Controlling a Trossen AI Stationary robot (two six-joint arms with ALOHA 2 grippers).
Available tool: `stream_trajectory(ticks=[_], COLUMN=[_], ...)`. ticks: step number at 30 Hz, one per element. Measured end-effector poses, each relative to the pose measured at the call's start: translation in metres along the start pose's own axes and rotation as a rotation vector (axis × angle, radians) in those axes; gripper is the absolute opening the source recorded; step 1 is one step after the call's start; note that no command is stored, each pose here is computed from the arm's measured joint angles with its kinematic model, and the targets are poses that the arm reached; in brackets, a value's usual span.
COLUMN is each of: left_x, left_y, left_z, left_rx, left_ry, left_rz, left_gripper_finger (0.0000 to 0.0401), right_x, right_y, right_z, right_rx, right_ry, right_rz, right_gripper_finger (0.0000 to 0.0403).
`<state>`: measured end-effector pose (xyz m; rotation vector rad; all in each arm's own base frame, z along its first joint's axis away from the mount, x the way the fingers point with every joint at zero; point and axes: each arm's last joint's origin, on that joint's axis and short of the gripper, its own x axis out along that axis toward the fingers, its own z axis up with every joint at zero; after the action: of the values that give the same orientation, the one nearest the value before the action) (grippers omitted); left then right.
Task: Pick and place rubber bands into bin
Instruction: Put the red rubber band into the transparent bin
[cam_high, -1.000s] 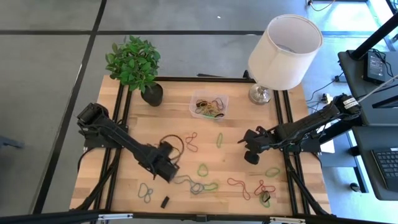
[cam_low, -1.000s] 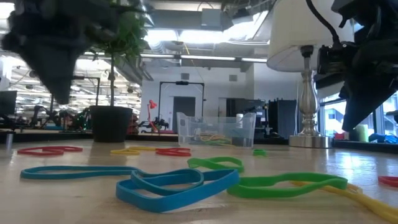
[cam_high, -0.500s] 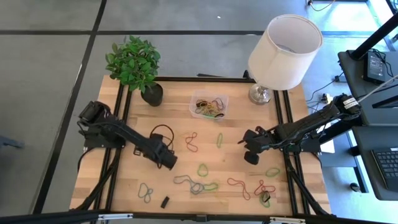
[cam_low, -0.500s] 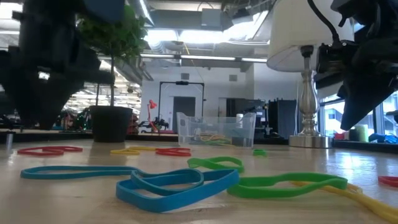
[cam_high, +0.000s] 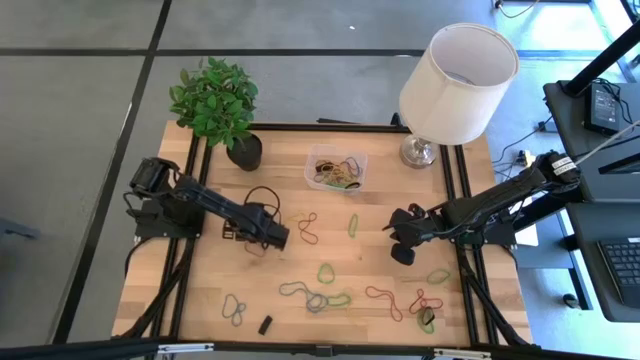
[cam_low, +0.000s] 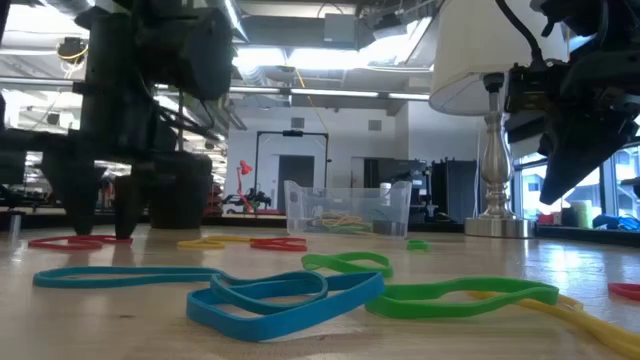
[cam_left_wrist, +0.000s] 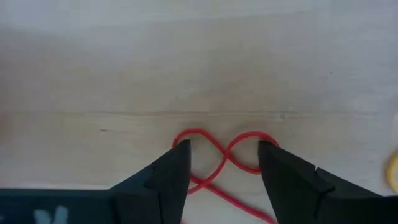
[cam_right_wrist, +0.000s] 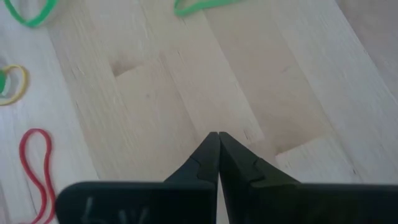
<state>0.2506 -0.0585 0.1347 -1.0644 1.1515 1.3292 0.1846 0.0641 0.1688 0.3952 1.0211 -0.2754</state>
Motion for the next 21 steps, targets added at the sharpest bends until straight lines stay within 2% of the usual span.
stream_trajectory(ticks=[4,7,14,21], left_x=[0.009,0.009,-0.001,-0.031], left_y=[0.006,0.006,0.000,-0.012], left_z=[-0.001,-0.005,-0.009,-0.010], left_rx=[-0.047,-0.041,0.006,0.098], left_ry=[0.042,0.041,0.045,0.066], left_rz=[-0.003,-0.009,-0.019,-0.010], left_gripper_finger=[0.0168,0.0141,0.0018,0.0002], right_x=[0.000,0.000,0.000,0.000], right_y=[0.001,0.002,0.003,0.004], right_z=[0.001,0.001,0.002,0.004], right_rx=[0.007,0.008,0.005,-0.022], right_ry=[-0.008,-0.012,-0.020,-0.040], right_rz=[0.016,0.022,0.031,0.048], right_gripper_finger=[0.0012,0.0012,0.0012,0.0012])
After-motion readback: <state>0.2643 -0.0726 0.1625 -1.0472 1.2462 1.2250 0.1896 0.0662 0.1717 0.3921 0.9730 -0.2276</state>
